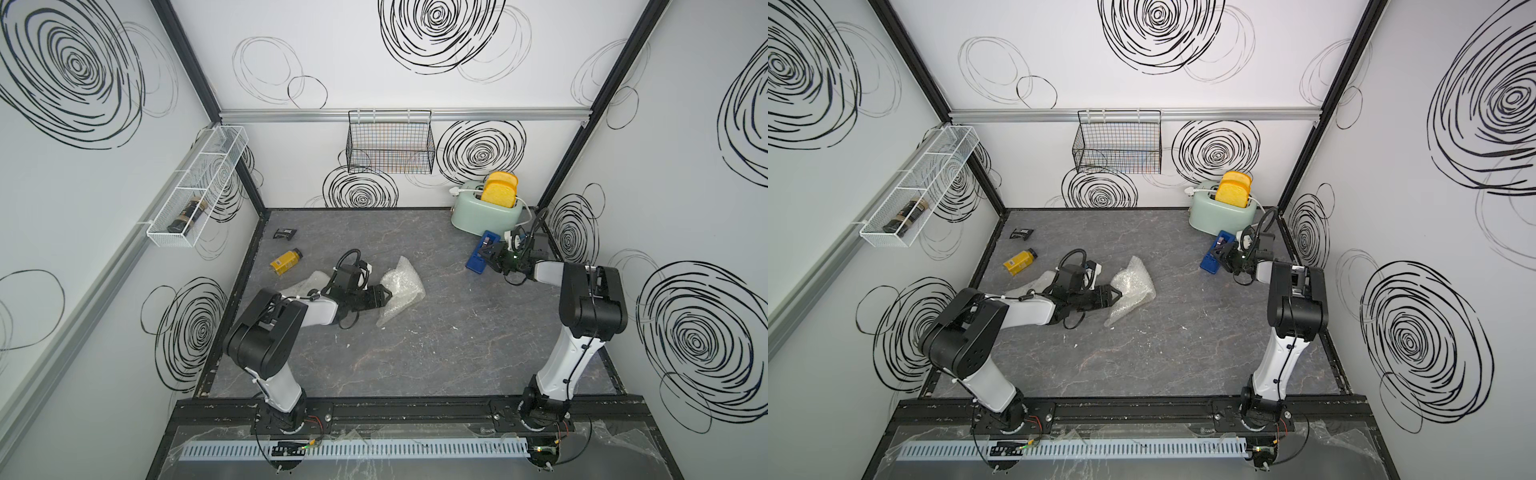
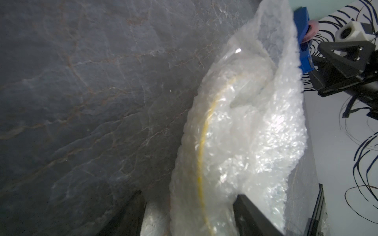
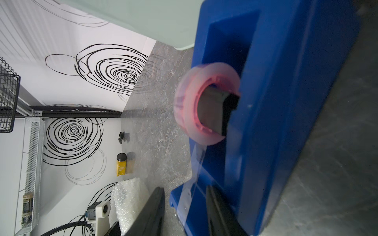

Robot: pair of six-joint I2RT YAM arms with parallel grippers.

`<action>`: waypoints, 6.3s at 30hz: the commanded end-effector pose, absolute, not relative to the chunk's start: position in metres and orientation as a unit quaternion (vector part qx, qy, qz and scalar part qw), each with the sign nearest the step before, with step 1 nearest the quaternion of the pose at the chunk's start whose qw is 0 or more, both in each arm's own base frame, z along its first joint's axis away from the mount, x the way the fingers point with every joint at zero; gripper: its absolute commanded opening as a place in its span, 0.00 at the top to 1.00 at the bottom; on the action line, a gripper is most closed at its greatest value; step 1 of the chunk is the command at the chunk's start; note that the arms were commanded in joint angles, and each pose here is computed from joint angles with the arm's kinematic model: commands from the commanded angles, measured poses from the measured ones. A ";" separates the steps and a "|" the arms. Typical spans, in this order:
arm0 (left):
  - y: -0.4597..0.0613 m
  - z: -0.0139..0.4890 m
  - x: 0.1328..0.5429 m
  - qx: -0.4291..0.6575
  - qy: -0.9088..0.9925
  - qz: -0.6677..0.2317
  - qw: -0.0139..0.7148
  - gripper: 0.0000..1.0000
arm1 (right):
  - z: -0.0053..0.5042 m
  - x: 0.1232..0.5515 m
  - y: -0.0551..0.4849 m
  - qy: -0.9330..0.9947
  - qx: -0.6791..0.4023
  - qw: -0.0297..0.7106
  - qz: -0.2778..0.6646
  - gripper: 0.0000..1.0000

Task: Wrap bowls in bubble wrap
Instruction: Tear off the tape using the Tape Cutter, then stick the tape on the bubble wrap.

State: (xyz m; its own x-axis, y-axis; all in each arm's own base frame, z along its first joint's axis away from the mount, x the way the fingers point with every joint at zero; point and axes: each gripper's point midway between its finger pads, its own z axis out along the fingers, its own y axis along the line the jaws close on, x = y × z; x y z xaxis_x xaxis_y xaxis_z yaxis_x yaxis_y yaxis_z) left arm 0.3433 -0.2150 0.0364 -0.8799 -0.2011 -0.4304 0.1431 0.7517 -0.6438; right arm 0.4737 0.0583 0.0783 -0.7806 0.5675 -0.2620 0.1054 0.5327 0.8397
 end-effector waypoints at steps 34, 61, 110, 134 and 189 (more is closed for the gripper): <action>-0.211 0.033 0.342 -0.014 0.904 -0.348 0.248 0.31 | 0.159 0.453 0.094 0.781 0.146 0.281 0.539 1.00; -0.210 0.031 0.342 -0.015 0.904 -0.349 0.246 0.31 | 0.022 0.387 0.105 0.870 0.186 0.178 0.421 1.00; -0.211 0.039 0.342 -0.009 0.900 -0.355 0.251 0.32 | 0.193 0.359 0.359 0.826 -0.182 0.177 0.503 1.00; -0.208 0.038 0.343 -0.014 0.899 -0.359 0.251 0.32 | 0.062 0.336 0.348 0.881 -0.192 0.045 0.431 1.00; -0.221 0.039 0.408 0.008 0.864 -0.408 0.296 0.38 | 0.035 0.332 0.341 0.897 -0.174 0.010 0.406 1.00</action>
State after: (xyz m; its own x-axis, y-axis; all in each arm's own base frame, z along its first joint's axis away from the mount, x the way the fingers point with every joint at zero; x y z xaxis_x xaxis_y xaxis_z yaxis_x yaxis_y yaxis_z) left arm 0.3971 -0.2226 0.0366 -0.8398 -0.2035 -0.5033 0.2478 0.6813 -0.6888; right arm 0.3392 0.3481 0.0523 -0.9321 -0.2876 -0.2201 -0.3515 0.5716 0.7414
